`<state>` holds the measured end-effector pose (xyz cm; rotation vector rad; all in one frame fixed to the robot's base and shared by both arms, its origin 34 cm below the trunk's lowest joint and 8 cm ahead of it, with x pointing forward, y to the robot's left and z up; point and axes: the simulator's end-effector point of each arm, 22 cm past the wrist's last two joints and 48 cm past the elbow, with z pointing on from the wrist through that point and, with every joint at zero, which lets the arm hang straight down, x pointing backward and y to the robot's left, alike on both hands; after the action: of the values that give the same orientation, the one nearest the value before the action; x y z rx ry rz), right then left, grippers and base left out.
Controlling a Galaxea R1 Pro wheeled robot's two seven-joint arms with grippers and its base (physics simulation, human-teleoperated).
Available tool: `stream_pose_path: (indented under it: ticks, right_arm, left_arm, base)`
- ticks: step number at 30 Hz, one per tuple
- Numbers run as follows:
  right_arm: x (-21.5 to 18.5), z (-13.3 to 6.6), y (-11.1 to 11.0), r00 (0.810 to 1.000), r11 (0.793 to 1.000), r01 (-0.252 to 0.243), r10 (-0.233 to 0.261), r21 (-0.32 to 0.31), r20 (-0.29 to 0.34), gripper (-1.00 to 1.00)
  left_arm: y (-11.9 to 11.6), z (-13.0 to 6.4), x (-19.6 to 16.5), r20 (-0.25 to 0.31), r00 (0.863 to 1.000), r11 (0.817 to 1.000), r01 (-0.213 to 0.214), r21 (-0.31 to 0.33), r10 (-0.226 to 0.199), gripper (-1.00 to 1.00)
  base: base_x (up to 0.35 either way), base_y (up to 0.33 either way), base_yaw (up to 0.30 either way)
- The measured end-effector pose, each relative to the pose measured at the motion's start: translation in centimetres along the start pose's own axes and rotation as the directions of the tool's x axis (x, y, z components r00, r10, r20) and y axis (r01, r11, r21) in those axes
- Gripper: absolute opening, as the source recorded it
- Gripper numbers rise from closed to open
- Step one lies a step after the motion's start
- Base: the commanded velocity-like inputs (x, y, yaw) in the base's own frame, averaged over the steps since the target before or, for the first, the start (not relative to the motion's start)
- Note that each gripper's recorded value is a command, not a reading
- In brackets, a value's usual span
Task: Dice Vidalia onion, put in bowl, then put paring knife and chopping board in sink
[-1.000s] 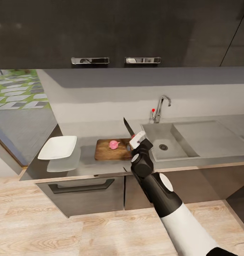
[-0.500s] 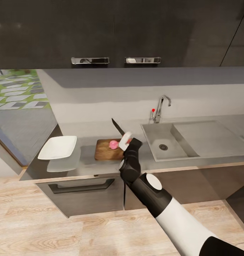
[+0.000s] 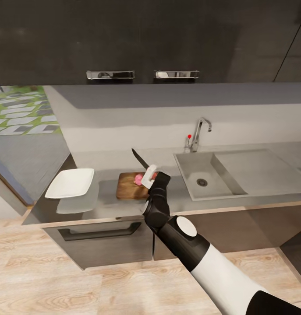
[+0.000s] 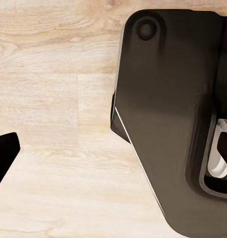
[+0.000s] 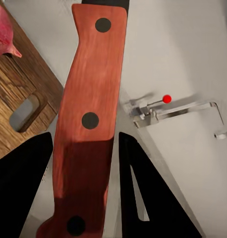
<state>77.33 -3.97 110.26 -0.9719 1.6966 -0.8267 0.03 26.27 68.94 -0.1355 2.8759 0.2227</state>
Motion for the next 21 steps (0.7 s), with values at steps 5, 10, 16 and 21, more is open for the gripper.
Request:
stream_pose_path:
  ticks: [5,10,16,21]
  right_arm:
    - [-0.2,-0.1,0.8,1.0,1.0,-0.008,0.008,-0.028,0.008,-1.0]
    - [-0.1,-0.1,1.4,1.0,0.999,-0.016,0.016,-0.049,0.005,-1.0]
    - [0.8,0.4,2.5,1.0,0.998,0.001,-0.002,-0.066,-0.017,-1.0]
    - [0.9,0.4,3.0,1.0,0.997,0.015,-0.016,-0.072,-0.02,-1.0]
  left_arm:
    - [0.0,0.0,0.0,0.0,1.0,1.0,0.0,0.0,0.0,1.0]
    - [0.0,0.0,0.0,-0.001,1.0,1.0,0.0,0.0,0.0,1.0]
    - [0.0,0.0,0.0,-0.001,1.0,1.0,0.0,0.0,0.0,1.0]
    - [0.0,0.0,0.0,-0.001,1.0,1.0,0.0,0.0,0.0,1.0]
  base:
    - [0.127,0.0,0.0]
    - [0.029,0.0,0.0]
    - [0.003,0.0,0.0]
    - [0.0,0.0,0.0]
